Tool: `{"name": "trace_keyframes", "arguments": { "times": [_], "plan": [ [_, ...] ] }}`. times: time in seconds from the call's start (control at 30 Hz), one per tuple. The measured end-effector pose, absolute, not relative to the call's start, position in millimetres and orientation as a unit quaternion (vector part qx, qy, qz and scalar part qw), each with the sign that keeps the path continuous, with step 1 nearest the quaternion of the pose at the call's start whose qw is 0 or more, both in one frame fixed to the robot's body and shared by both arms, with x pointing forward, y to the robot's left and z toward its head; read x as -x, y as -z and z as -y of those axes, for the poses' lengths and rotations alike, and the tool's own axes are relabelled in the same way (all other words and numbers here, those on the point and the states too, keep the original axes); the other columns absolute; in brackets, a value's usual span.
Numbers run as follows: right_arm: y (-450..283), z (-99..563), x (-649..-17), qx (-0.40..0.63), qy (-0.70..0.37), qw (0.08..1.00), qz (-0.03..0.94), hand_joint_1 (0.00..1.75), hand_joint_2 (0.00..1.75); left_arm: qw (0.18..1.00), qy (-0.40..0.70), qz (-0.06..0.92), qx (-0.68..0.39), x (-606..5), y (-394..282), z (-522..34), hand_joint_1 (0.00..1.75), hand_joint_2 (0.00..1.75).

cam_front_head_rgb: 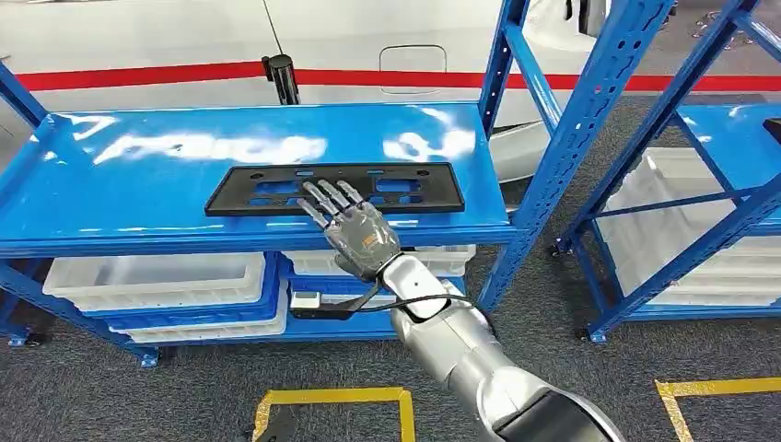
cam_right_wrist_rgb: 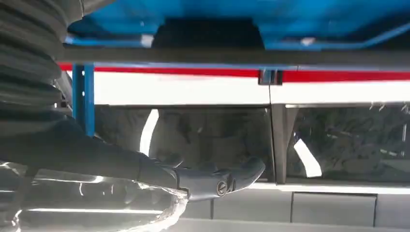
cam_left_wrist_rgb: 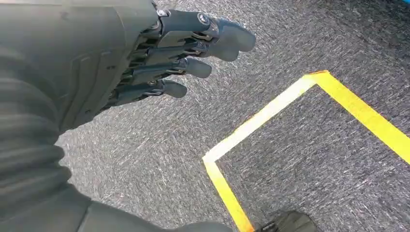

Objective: Take the parts from the cabinet and place them on the table.

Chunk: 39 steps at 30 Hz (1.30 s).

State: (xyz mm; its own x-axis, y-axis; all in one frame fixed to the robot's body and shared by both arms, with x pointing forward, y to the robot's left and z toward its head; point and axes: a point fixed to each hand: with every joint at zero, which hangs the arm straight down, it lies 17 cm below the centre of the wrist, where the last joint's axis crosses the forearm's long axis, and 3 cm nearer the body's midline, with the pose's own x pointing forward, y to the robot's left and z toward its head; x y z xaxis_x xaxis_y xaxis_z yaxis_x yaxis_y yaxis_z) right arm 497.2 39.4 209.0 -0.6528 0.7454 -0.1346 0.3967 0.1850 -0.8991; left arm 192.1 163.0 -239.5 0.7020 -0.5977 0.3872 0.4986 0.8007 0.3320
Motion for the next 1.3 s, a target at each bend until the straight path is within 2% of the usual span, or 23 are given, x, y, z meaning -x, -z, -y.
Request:
{"name": "trace_keyframes", "arguments": {
  "times": [0.43,1.3],
  "plan": [
    [-188.4,-17.7,-503.2,0.415,-0.508,0.212,0.724,0.0,1.75,0.912,0.304,0.253,-0.11,-194.6,237.3,-160.7,0.0,1.75],
    [-199.7,54.3,-541.6,0.504,-0.491,0.219,0.676,0.0,1.75,0.911,0.318,0.236,-0.115,-181.8,241.4,-161.6,0.0,1.75]
  ]
}}
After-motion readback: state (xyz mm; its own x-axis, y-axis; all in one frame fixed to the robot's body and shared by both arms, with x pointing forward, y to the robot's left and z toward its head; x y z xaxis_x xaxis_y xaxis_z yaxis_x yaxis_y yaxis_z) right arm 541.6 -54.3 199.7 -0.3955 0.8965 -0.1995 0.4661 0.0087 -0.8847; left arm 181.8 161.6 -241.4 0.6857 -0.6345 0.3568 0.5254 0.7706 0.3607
